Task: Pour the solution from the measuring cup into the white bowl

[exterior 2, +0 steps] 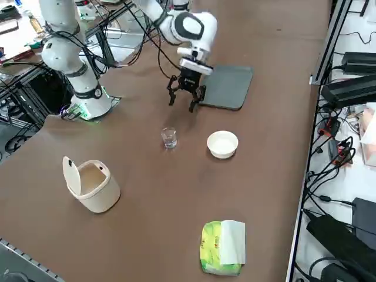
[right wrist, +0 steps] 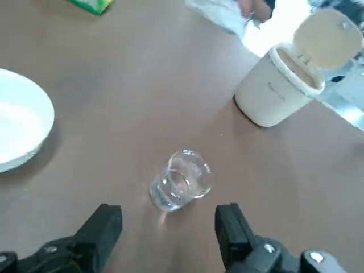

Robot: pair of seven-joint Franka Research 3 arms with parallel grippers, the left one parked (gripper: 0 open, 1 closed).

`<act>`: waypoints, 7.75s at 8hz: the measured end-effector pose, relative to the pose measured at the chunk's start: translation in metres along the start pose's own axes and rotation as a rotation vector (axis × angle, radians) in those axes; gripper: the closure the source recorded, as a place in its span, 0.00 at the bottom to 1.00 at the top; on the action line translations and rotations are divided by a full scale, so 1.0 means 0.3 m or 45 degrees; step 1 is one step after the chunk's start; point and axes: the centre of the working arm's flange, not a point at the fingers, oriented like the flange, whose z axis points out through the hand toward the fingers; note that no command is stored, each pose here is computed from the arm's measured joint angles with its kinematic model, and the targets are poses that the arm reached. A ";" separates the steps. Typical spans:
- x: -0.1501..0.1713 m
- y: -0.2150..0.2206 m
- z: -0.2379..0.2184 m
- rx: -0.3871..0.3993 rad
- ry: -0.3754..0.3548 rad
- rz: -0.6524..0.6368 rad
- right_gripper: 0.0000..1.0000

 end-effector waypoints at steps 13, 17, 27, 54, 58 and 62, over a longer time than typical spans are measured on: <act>-0.153 -0.084 0.333 -0.119 0.217 0.714 0.03; -0.130 -0.077 0.414 -0.154 0.284 0.735 0.03; -0.027 -0.133 0.284 -0.119 0.321 0.664 0.27; 0.454 -0.344 -0.001 0.301 -0.599 0.093 0.27; 0.556 -0.330 0.039 0.398 -0.822 0.016 0.27; 0.672 -0.291 0.148 0.497 -1.044 0.024 0.27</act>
